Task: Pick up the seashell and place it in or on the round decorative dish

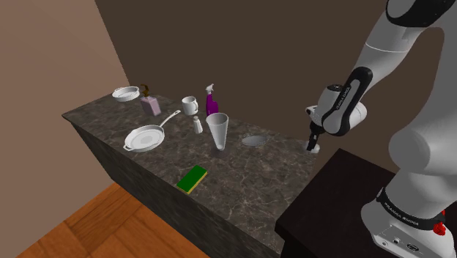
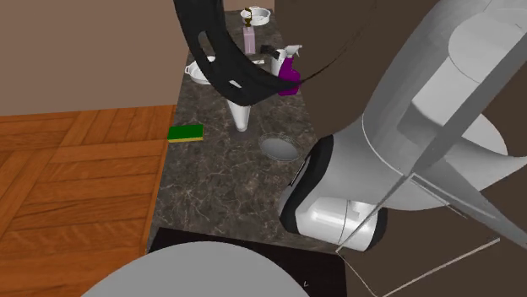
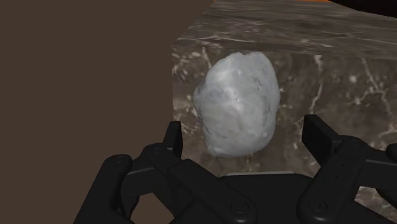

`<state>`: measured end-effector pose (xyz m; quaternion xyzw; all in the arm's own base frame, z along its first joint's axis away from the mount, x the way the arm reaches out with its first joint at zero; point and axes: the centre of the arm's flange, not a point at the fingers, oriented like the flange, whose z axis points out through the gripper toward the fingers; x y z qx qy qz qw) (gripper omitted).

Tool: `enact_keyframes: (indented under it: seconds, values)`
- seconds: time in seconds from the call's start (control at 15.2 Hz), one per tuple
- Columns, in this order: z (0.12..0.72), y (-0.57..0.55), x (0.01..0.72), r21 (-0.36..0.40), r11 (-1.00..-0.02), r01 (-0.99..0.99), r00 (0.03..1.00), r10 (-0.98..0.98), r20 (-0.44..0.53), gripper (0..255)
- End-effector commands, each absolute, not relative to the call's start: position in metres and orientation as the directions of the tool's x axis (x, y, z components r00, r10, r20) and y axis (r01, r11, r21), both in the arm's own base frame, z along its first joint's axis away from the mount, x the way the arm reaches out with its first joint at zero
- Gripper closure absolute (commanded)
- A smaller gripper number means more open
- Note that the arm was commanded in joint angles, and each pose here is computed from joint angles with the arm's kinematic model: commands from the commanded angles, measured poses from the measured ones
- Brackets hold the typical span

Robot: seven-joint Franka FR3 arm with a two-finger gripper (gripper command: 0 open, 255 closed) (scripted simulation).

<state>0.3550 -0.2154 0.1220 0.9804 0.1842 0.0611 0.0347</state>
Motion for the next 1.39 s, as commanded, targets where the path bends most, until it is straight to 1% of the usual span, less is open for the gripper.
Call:
enact_keyframes:
  seconds: [0.0, 0.2, 0.73, 0.79, 1.32]
  values:
    - [0.113, -0.216, 0.356, 0.091, -0.927, 0.363, 0.922, 0.372, 0.107, 0]
    - [0.099, -0.216, 0.358, 0.091, -0.927, 0.363, 0.922, 0.372, 0.107, 0]
    - [0.099, -0.216, 0.358, 0.091, -0.927, 0.363, 0.922, 0.372, 0.107, 0]
    - [0.099, -0.216, 0.358, 0.091, -0.927, 0.363, 0.922, 0.372, 0.107, 255]
    - [0.099, -0.216, 0.358, 0.091, -0.927, 0.363, 0.922, 0.372, 0.107, 255]
